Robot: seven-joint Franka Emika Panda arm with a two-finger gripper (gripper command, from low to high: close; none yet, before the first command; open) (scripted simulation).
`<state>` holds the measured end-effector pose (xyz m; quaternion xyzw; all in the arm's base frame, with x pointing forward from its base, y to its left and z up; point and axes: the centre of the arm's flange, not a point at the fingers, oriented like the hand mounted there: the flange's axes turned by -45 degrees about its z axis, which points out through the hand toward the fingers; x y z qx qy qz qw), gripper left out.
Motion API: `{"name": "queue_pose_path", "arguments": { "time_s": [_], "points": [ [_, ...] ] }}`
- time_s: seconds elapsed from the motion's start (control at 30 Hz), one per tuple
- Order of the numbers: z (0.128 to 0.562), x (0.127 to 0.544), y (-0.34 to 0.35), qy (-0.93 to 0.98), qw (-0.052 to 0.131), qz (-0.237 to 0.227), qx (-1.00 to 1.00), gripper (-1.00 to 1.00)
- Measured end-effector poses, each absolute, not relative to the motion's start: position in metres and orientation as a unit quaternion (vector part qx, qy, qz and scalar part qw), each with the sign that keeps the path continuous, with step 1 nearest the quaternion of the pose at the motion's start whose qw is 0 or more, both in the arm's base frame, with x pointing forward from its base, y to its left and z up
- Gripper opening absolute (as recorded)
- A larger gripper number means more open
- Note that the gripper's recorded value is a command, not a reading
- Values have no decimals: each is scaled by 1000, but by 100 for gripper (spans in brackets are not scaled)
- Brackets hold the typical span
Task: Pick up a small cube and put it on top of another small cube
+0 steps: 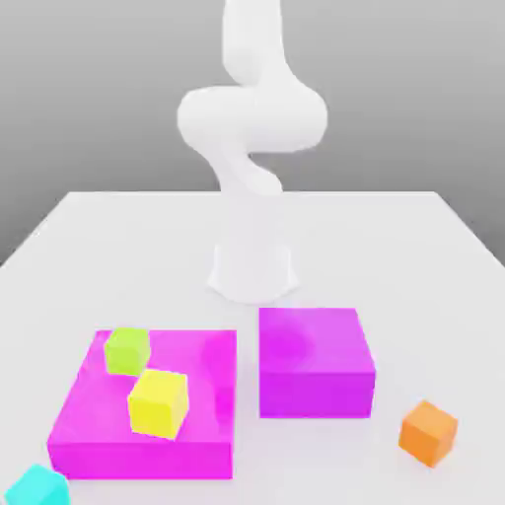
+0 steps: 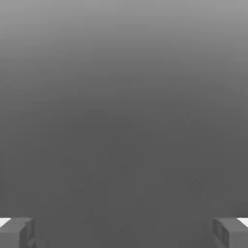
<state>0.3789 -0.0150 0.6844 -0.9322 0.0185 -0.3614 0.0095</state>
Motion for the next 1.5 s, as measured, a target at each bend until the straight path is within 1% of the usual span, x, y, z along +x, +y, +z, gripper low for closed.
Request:
{"name": "queue_pose_path", "arguments": {
  "time_s": [0.13, 0.27, 0.4, 0.53, 0.8, 1.0, 1.07, 1.17, 1.2, 1.4, 1.5],
  "points": [
    [635, 427, -42, 40, 19, -314, -948, 0],
    [580, 467, -69, 63, 25, -269, -961, 0],
    [520, 497, -99, 88, 28, -224, -970, 0],
    [456, 518, -129, 115, 29, -178, -977, 0],
    [319, 528, -191, 169, 19, -87, -982, 0],
    [216, 509, -234, 205, 5, -17, -979, 0],
    [183, 503, -242, 211, 1, -4, -977, 0],
    [137, 501, -244, 213, 0, -1, -977, 0],
    [129, 501, -244, 213, 0, 0, -977, -100],
    [124, 500, -244, 213, 0, 0, -977, -100],
    [154, 501, -244, 213, 0, 0, -977, -100]
  ]
}}
